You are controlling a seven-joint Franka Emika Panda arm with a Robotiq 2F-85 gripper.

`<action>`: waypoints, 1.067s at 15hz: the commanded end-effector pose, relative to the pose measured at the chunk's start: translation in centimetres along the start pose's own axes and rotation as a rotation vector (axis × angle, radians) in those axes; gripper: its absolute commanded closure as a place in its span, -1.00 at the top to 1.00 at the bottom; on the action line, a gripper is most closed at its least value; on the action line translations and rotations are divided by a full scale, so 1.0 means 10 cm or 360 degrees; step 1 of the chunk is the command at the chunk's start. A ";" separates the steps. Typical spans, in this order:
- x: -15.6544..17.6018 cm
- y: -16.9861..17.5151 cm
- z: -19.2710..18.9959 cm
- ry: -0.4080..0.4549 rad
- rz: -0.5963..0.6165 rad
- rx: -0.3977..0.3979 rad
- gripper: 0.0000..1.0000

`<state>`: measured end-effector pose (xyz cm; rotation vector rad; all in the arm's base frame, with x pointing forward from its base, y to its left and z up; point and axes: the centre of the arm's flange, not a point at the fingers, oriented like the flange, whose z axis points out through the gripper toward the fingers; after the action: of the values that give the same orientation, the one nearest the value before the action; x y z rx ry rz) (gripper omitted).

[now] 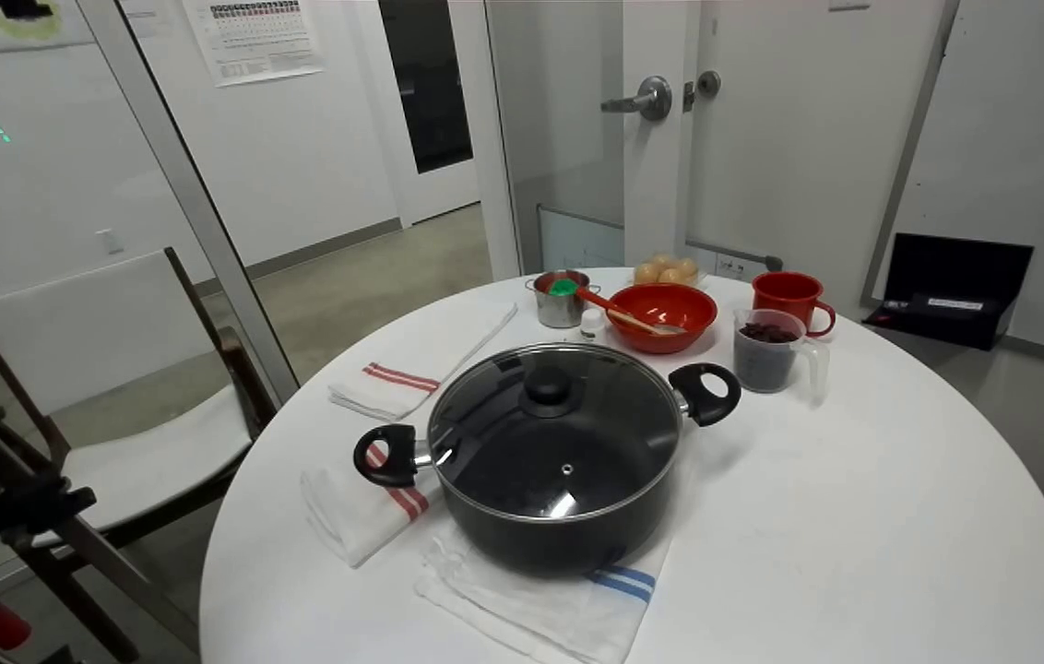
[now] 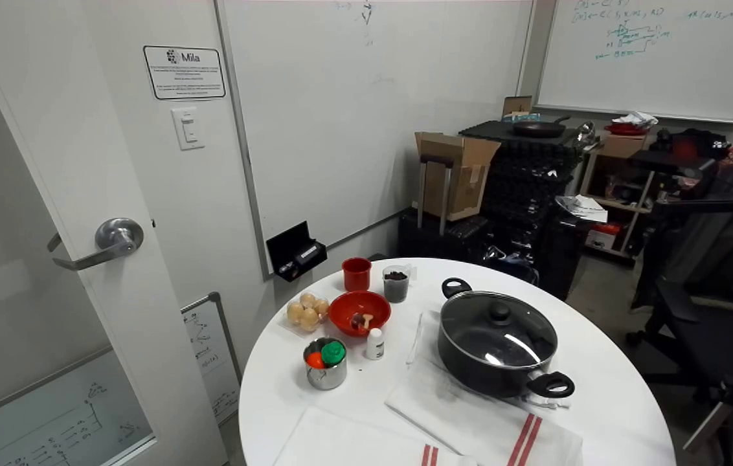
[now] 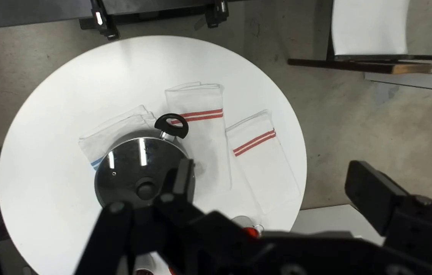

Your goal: Remove the lid from the pot and place it on the table

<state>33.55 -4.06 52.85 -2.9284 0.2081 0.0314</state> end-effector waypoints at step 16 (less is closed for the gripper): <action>2.09 0.48 2.00 -0.0036 0.0509 -0.0379 1.00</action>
<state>49.61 -6.69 34.10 -3.0850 0.6465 0.1310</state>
